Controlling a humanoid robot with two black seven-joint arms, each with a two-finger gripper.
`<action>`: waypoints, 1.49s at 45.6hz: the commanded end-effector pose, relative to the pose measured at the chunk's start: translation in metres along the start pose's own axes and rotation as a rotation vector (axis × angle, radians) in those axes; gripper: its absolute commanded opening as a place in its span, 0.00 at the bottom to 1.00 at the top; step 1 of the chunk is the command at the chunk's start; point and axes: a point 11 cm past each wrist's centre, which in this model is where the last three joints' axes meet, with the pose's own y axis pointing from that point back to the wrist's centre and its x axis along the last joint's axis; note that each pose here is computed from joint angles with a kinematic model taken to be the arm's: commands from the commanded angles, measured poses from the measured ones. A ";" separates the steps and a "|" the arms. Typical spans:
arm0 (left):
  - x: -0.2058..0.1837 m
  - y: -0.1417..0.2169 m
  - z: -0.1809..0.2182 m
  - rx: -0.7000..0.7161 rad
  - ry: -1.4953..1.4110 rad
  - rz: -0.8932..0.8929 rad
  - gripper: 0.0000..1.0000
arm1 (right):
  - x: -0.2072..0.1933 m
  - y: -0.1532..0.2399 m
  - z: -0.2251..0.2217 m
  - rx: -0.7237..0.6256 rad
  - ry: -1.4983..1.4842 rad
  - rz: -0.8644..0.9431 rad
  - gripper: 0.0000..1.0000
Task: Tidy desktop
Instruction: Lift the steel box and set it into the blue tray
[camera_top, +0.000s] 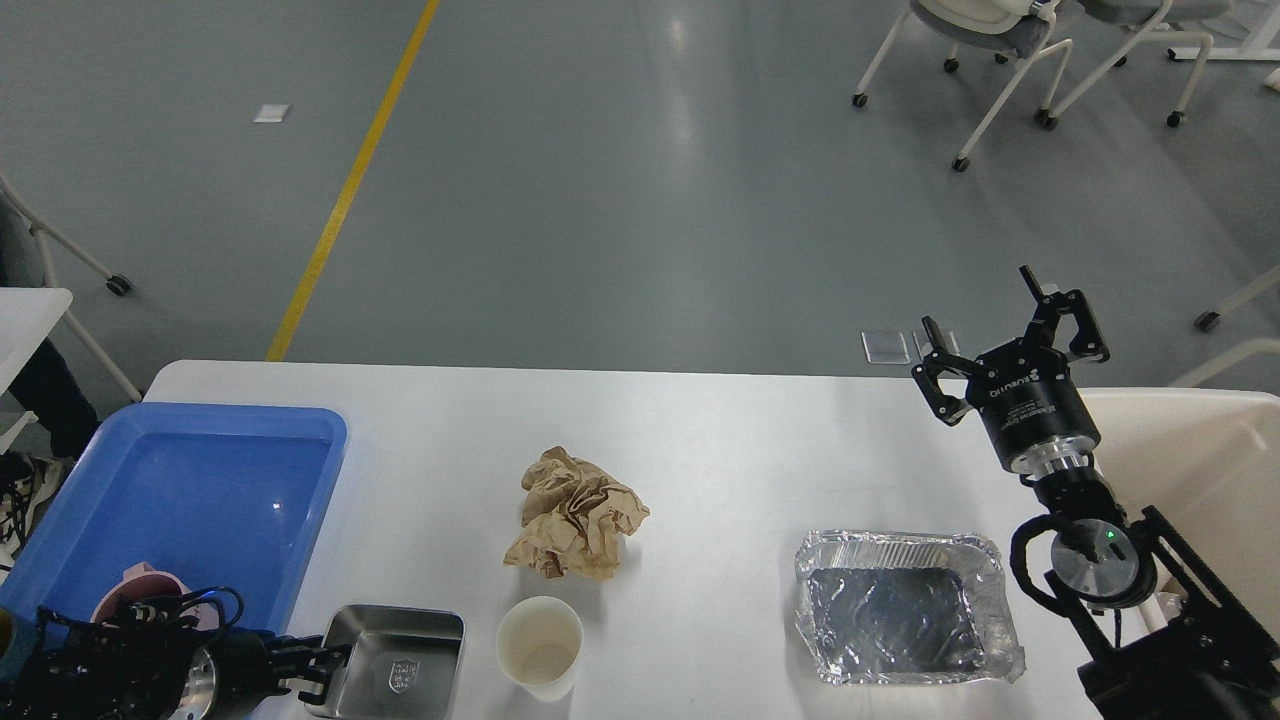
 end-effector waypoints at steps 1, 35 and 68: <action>0.003 0.000 0.001 -0.003 -0.001 0.013 0.00 | 0.000 0.000 0.000 0.003 -0.001 0.000 1.00; 0.122 0.105 -0.036 0.021 0.112 0.135 0.00 | 0.002 0.000 -0.006 0.004 0.016 0.004 1.00; 0.158 0.093 -0.128 0.169 0.455 0.287 0.02 | 0.003 0.001 -0.006 0.004 0.015 0.004 1.00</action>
